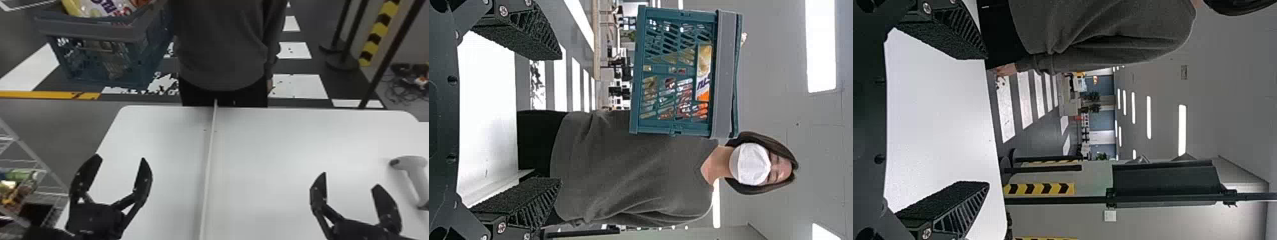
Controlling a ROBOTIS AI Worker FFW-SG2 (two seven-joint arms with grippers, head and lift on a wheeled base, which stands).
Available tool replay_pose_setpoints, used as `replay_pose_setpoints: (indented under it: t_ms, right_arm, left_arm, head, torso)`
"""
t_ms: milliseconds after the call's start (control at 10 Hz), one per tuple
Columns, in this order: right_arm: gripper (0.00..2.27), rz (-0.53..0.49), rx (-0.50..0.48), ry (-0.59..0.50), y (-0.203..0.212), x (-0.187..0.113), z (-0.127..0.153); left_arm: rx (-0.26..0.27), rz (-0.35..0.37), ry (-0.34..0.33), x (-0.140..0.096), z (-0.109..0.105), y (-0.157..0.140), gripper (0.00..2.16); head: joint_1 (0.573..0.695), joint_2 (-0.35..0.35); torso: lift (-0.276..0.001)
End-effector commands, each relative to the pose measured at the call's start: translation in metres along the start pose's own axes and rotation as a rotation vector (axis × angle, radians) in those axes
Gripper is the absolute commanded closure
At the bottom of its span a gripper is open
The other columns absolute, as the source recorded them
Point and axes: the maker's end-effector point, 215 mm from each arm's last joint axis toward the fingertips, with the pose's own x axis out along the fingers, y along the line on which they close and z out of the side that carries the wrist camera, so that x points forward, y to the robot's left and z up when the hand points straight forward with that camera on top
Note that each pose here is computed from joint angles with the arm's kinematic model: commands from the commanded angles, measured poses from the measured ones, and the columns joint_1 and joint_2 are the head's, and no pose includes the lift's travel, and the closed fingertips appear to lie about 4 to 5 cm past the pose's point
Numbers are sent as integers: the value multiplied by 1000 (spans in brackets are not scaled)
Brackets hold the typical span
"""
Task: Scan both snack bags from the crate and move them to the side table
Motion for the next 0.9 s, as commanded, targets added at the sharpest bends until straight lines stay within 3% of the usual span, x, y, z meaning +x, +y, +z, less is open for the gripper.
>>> replay_pose_setpoints:
  t_ms: [0,800]
  right_arm:
    - [90,-2,-1,5,0,1,-3]
    - [90,2,1,1,4,0,-1]
  left_arm:
    - [-9,7,-4,1,-1,-1,134]
    - [-35,13,-43,1,8,-1,137]
  head:
    - [695,94]
    - [695,95]
  torso:
    - [-99]
    - [-99]
